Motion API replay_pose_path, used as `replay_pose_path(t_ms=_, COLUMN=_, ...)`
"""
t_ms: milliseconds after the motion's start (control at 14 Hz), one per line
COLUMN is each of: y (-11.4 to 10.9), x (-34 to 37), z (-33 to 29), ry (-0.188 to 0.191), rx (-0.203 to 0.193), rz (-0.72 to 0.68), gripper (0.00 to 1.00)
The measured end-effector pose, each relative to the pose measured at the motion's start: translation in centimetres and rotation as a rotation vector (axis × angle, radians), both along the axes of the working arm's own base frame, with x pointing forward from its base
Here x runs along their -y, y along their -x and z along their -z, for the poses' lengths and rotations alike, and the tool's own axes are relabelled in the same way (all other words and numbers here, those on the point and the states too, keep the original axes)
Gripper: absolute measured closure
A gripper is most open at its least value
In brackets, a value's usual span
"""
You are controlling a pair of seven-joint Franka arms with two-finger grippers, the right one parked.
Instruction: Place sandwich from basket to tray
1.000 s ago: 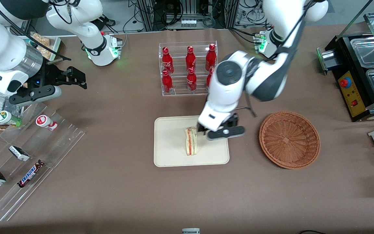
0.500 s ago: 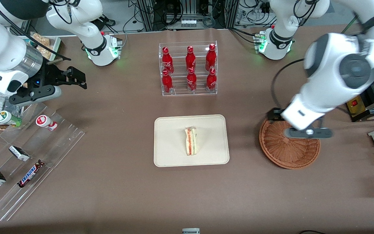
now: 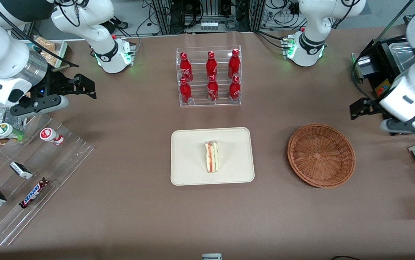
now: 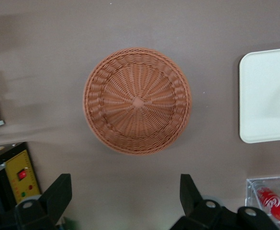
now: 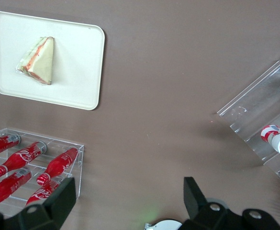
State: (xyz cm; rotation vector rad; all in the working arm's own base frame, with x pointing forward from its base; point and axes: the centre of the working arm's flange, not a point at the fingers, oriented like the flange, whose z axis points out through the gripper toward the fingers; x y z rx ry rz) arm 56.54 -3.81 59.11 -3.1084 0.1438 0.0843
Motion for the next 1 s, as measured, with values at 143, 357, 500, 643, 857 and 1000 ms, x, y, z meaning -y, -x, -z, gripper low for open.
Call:
replay_pose_path(t_ms=143, y=1.1, x=-0.9, z=-1.1, ry=0.002, rx=0.004, rz=-0.007, gripper=0.00)
replay_pose_path(t_ms=357, y=1.9, x=-3.1, z=-2.3, ry=0.004, rx=0.021, rz=-0.045, gripper=0.00)
replay_pose_path(t_ms=500, y=2.0, x=-5.1, z=-3.2, ry=0.005, rx=0.040, rz=-0.070, gripper=0.00)
replay_pose_path(t_ms=643, y=2.0, x=-5.2, z=-4.0, ry=0.006, rx=0.054, rz=-0.037, gripper=0.00)
replay_pose_path(t_ms=857, y=2.2, x=-4.0, z=-3.3, ry=0.006, rx=0.013, rz=0.006, gripper=0.00)
replay_pose_path(t_ms=1000, y=2.1, x=-3.9, z=-2.9, ry=0.007, rx=0.002, rz=0.013, gripper=0.00)
